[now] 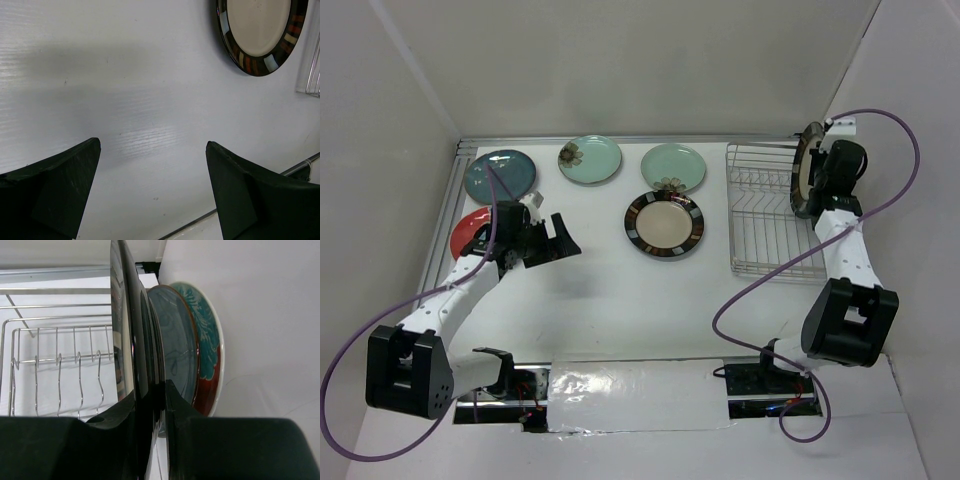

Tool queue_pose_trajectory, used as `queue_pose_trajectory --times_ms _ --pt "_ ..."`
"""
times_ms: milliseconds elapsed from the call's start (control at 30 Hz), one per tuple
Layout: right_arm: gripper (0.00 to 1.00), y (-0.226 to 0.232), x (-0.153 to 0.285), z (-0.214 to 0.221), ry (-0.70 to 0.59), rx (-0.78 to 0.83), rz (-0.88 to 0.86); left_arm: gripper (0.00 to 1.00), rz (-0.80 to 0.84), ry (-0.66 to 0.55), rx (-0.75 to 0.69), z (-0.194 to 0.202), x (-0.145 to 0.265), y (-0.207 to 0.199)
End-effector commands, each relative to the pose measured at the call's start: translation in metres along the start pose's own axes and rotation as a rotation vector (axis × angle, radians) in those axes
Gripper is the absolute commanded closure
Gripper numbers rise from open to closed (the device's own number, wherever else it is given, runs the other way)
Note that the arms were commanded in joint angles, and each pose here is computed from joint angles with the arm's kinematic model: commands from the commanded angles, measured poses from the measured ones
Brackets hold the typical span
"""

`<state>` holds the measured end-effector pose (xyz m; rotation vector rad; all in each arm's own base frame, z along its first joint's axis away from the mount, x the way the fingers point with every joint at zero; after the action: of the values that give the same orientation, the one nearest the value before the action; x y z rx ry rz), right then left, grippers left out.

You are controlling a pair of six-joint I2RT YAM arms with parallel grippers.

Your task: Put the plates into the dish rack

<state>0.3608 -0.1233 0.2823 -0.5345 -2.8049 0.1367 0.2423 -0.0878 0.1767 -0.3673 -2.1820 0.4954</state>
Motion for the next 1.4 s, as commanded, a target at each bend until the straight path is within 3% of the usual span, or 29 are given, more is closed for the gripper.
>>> queue_pose_trajectory --times_ms 0,367,1000,1133,1233,1267,1367 --pt "1.00 -0.021 0.019 -0.100 -0.397 -0.039 0.072 0.01 0.036 -0.021 -0.028 -0.004 -0.002 -0.004" --pt "1.00 -0.028 0.015 -0.104 -0.407 -0.030 0.083 0.01 0.033 -0.013 -0.025 -0.003 -0.004 -0.003" --pt "0.99 -0.006 -0.040 -0.014 -0.185 -0.049 -0.022 0.01 0.110 -0.012 -0.050 -0.003 -0.009 -0.012" --pt "0.88 -0.003 -0.043 0.002 -0.145 -0.068 -0.028 0.02 0.201 -0.033 -0.025 -0.010 -0.014 -0.024" --pt "0.73 -0.002 -0.042 0.006 -0.121 -0.090 -0.023 0.02 0.252 -0.024 -0.002 -0.010 -0.025 -0.030" --pt "0.61 -0.002 -0.042 0.006 -0.121 -0.090 -0.022 0.02 0.269 -0.015 0.008 -0.010 -0.028 -0.031" --pt "0.43 -0.002 -0.038 -0.004 -0.113 -0.118 -0.034 0.02 0.317 -0.007 0.034 -0.017 -0.042 -0.038"
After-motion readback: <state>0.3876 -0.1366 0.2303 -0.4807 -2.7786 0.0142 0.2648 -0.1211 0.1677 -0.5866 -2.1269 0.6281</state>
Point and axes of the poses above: each gripper's point midway between its finger pads, its own x axis back along the fingers, its own y axis along the line the jaws close on, z = x × y, the point moved 8 cm from there along x, back along the fingers, and after that the axes turned 6 degrees about -x, right-handed, at the moved point
